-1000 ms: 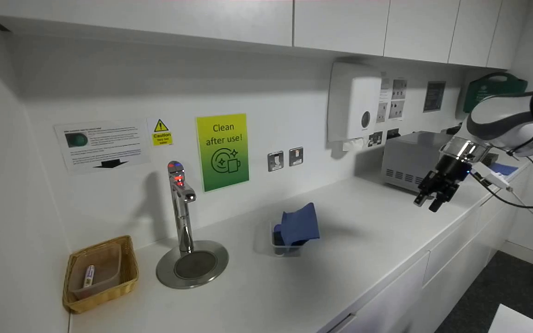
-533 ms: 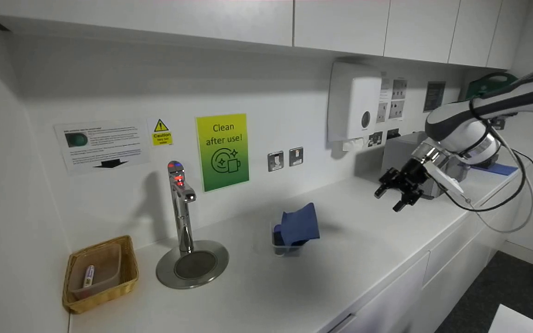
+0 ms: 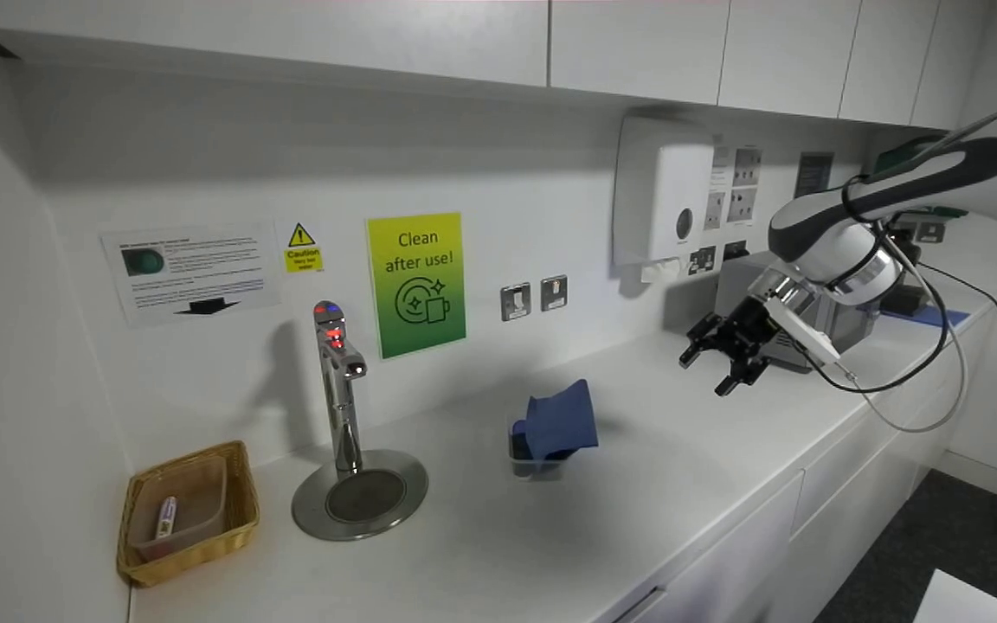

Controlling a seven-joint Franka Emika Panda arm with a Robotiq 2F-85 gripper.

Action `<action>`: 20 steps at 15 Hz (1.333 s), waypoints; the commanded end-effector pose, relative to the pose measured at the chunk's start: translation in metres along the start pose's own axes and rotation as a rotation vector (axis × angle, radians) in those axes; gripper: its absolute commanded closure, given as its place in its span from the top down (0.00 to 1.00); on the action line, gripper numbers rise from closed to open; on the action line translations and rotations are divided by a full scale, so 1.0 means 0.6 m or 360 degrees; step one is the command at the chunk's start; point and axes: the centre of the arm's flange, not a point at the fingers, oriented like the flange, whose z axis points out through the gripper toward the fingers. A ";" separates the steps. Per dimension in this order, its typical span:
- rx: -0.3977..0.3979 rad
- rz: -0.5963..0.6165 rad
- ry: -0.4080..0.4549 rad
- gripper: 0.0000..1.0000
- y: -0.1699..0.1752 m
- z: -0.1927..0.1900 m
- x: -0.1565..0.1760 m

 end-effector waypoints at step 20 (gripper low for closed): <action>0.0120 0.0262 0.0103 1.00 -0.116 0.157 0.090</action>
